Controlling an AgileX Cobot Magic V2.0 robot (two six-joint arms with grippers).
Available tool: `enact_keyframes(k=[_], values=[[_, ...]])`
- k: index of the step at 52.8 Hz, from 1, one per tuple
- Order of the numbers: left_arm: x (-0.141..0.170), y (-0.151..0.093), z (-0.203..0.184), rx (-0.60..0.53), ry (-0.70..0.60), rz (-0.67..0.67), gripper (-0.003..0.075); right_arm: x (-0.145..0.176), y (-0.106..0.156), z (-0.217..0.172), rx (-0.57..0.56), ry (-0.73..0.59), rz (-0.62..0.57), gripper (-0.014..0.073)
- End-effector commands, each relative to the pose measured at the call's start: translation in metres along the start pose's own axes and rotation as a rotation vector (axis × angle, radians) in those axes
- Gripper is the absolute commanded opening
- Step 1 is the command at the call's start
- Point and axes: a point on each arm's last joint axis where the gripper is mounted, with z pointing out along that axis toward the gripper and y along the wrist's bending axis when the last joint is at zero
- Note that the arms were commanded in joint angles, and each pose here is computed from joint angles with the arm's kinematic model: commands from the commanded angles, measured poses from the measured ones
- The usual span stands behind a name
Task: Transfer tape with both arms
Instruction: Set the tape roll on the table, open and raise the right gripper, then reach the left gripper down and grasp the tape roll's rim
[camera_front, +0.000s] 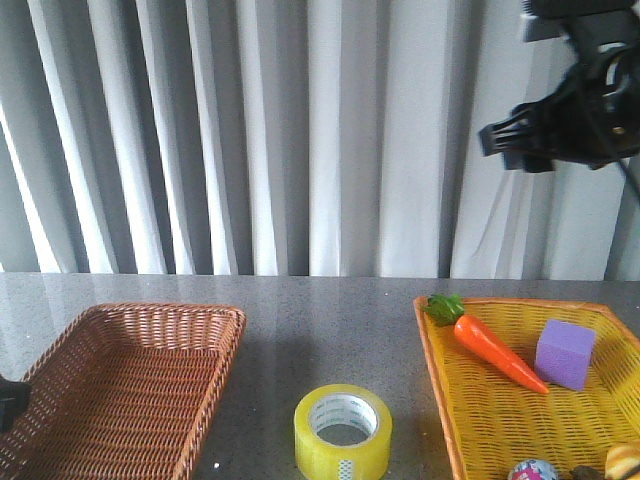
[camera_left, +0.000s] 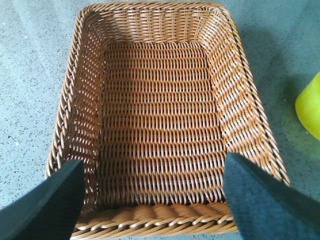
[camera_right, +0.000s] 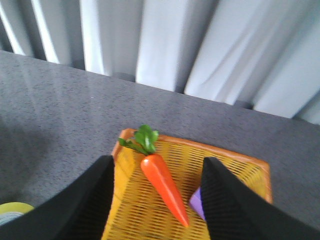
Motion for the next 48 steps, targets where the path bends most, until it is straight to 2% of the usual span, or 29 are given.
enact_keyframes(k=[1, 15, 25, 30, 40, 48], values=[[-0.016, -0.002, -0.010, 0.006, -0.109, 0.002, 0.0541, 0.002, -0.023, -0.033, 0.048, -0.104, 0.034, 0.0291], [-0.020, -0.003, -0.010, 0.012, -0.150, -0.007, 0.0541, 0.055, -0.055, -0.042, 0.148, -0.063, 0.068, -0.0014], [-0.020, -0.004, -0.010, 0.031, -0.150, -0.033, 0.0541, 0.069, -0.057, -0.068, 0.166, -0.108, 0.075, -0.0008], [-0.024, -0.014, -0.013, 0.093, -0.193, -0.061, 0.0541, 0.068, -0.057, -0.082, 0.167, -0.138, 0.079, -0.0008], [-0.054, -0.039, -0.028, 0.176, -0.229, 0.110, 0.0541, 0.068, -0.056, -0.091, 0.166, -0.159, 0.082, -0.0008], [-0.091, -0.058, -0.025, 0.225, -0.180, 0.158, 0.0541, 0.068, -0.056, -0.091, 0.165, -0.159, 0.082, -0.0008]])
